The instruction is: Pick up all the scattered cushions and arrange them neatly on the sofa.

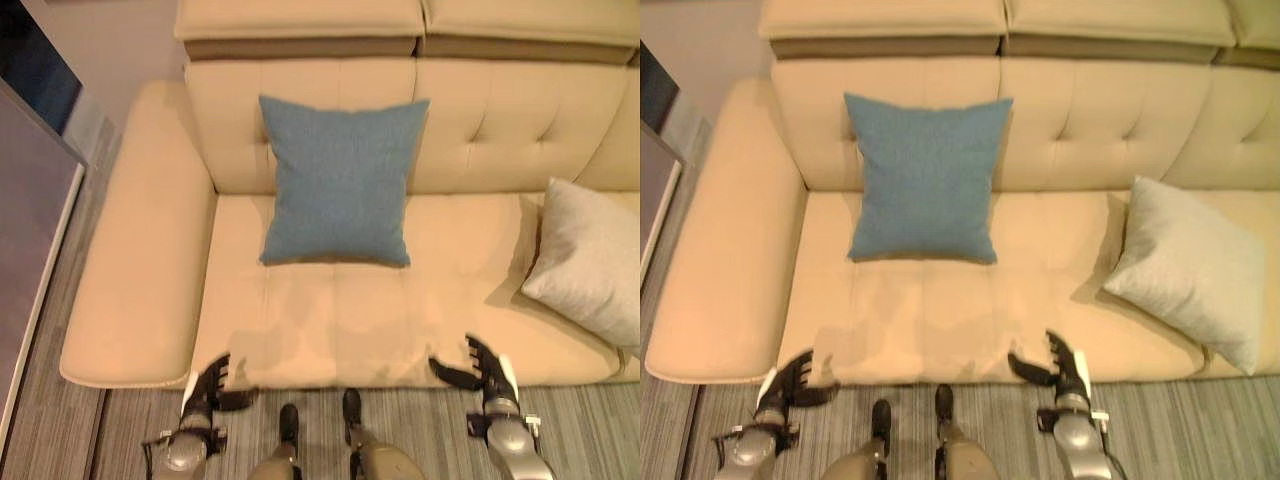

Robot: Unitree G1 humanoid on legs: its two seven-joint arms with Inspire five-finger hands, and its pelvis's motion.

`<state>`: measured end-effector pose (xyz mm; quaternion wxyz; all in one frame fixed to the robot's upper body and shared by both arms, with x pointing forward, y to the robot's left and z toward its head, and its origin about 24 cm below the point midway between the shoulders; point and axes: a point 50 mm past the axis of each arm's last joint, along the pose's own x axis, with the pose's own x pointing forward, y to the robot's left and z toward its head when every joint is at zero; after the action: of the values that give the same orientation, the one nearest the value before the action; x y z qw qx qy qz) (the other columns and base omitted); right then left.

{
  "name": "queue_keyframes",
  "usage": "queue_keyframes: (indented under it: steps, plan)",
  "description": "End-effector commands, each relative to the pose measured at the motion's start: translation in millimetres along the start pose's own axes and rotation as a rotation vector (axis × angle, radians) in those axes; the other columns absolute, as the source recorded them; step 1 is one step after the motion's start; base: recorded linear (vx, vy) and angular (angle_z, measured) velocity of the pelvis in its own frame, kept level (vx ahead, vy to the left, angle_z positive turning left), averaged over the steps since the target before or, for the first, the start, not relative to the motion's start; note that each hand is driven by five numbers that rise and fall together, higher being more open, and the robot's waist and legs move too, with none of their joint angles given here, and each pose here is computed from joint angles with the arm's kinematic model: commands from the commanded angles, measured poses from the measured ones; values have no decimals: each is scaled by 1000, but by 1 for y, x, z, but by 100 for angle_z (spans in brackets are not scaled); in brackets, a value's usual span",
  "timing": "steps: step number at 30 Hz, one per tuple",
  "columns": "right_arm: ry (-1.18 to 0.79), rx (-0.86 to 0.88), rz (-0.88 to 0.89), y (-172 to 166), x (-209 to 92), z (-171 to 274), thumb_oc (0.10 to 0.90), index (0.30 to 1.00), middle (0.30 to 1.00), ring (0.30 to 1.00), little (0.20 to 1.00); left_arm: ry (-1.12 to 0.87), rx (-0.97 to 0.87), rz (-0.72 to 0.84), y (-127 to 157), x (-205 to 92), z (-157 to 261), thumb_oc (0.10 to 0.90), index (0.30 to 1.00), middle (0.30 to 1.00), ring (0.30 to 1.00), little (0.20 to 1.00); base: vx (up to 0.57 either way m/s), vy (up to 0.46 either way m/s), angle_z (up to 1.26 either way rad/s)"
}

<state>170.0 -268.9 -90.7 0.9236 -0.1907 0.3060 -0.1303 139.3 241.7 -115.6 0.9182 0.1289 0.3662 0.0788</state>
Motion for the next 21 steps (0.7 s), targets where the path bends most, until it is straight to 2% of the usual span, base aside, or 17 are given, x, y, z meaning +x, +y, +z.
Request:
queue_keyframes:
  steps: [1, 5, 10, 16, 21]
  plan:
    - [-76, -26, 0, -5, 5, 13, 800, 900, 900, 900, 900, -32, 74, 27, 8, 8, 8, 800, 900, 900, 900, 900, -84, -98, 0]
    - [65, -74, 13, -1, 3, -15, 800, 900, 900, 900, 900, 26, 122, 28, 5, 13, 2, 800, 900, 900, 900, 900, -181, -88, 10]
    - [106, -100, 18, -1, 4, -21, 800, 900, 900, 900, 900, 63, 113, 22, 0, 14, -3, 800, 900, 900, 900, 900, -194, 1, 10]
    - [149, -119, 24, 0, 5, -26, 800, 900, 900, 900, 900, 88, 90, 2, -10, 13, -8, 800, 900, 900, 900, 900, -167, 113, -15]
    - [180, -155, 36, 7, 6, -29, 800, 900, 900, 900, 900, 98, 114, 16, -7, 15, -8, 800, 900, 900, 900, 900, -244, 179, -19]
